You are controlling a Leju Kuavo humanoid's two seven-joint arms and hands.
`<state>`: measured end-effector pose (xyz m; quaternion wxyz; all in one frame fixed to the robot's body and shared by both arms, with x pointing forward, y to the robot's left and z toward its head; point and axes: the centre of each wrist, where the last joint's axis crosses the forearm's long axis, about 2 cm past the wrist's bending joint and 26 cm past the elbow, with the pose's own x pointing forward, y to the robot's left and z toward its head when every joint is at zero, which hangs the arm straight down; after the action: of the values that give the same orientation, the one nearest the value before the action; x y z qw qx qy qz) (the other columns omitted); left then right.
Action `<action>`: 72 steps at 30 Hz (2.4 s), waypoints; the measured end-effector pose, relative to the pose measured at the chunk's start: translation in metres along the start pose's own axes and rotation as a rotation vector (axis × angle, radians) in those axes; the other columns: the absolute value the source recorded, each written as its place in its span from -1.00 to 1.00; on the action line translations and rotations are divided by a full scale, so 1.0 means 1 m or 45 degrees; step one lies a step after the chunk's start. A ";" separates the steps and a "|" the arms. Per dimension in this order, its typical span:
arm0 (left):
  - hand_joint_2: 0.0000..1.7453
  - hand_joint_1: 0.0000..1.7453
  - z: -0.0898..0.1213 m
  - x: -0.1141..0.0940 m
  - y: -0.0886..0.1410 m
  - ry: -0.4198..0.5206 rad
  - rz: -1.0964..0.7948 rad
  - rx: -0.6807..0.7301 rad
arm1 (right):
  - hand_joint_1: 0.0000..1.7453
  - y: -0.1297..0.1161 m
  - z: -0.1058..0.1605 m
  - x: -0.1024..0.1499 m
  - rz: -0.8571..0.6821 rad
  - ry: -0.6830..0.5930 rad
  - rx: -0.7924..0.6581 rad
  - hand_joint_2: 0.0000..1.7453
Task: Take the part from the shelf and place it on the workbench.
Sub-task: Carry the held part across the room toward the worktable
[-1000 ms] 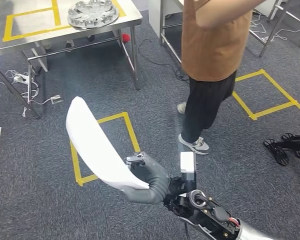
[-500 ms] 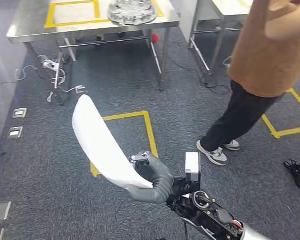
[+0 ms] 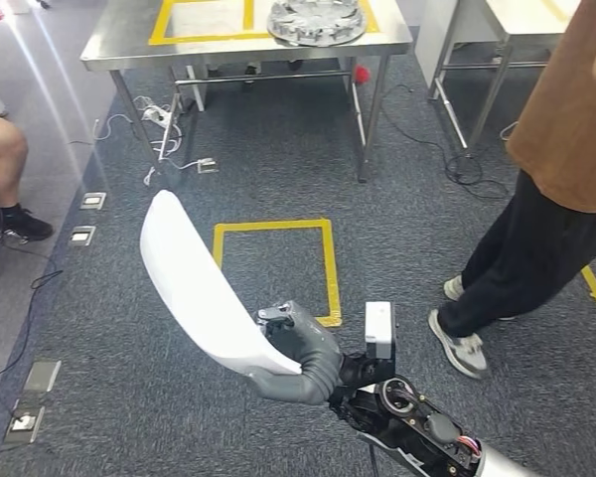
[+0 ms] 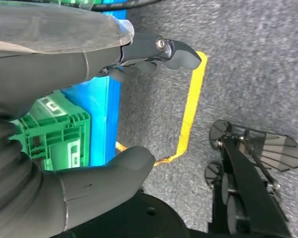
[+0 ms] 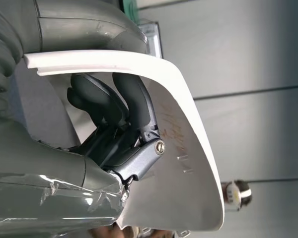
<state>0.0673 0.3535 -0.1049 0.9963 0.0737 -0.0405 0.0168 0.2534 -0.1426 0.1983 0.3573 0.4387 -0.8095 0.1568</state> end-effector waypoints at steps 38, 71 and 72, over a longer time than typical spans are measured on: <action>1.00 -1.00 0.000 -0.002 0.000 0.001 -0.006 -0.023 | 1.00 -0.004 0.003 0.003 0.024 -0.014 -0.056 1.00; 1.00 -1.00 0.000 -0.001 -0.002 0.005 -0.001 -0.028 | 1.00 -0.005 0.008 0.003 0.025 -0.012 -0.083 1.00; 1.00 -1.00 0.000 0.000 -0.002 0.004 -0.001 -0.028 | 1.00 -0.005 0.008 0.003 0.025 -0.012 -0.083 1.00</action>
<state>0.0673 0.3520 -0.1051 0.9971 0.0629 -0.0392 0.0160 0.2526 -0.1516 0.1951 0.3660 0.4194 -0.8202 0.1317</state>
